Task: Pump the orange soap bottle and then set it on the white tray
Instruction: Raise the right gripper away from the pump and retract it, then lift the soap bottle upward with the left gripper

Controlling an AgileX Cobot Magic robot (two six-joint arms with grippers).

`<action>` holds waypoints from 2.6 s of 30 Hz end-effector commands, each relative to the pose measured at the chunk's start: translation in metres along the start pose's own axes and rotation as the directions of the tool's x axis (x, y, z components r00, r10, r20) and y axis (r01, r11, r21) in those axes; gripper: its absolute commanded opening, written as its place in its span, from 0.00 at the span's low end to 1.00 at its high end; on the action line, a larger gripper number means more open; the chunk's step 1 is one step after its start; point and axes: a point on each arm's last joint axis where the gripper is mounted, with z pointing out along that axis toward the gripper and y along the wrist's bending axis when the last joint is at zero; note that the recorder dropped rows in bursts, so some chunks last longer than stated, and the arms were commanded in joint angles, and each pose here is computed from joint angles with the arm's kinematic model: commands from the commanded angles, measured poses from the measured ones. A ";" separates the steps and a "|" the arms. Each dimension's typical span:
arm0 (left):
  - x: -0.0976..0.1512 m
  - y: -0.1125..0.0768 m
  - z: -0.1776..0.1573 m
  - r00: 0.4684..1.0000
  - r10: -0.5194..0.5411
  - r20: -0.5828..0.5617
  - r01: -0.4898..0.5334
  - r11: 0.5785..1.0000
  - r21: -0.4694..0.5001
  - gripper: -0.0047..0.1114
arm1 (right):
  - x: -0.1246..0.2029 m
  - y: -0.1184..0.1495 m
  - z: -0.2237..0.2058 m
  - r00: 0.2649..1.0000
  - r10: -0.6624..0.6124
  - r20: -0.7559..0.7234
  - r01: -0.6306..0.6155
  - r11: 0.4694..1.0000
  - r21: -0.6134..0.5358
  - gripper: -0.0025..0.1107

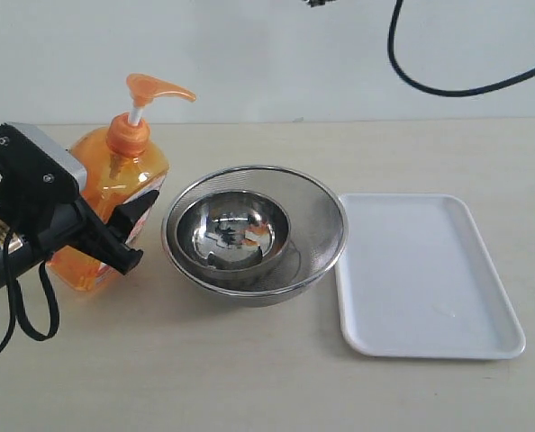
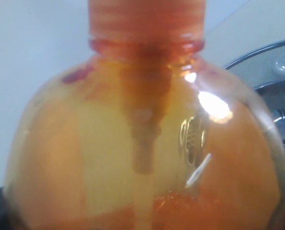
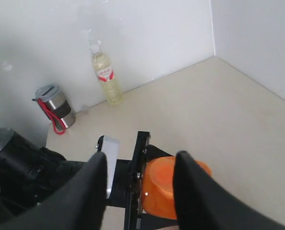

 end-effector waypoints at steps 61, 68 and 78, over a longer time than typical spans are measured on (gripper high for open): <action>-0.009 0.013 0.000 0.907 -0.404 0.121 0.415 0.905 -0.092 0.08 | 0.273 0.134 -0.167 0.957 -0.081 0.278 -0.215 0.445 0.870 0.02; -0.005 0.014 -0.003 0.890 -0.441 0.120 0.453 0.883 -0.119 0.08 | 0.273 0.135 -0.165 0.958 -0.076 0.275 -0.210 0.469 0.858 0.02; -0.004 0.015 -0.008 0.856 -0.493 0.157 0.513 0.848 -0.135 0.08 | 0.273 0.137 -0.162 0.960 -0.068 0.271 -0.202 0.501 0.842 0.02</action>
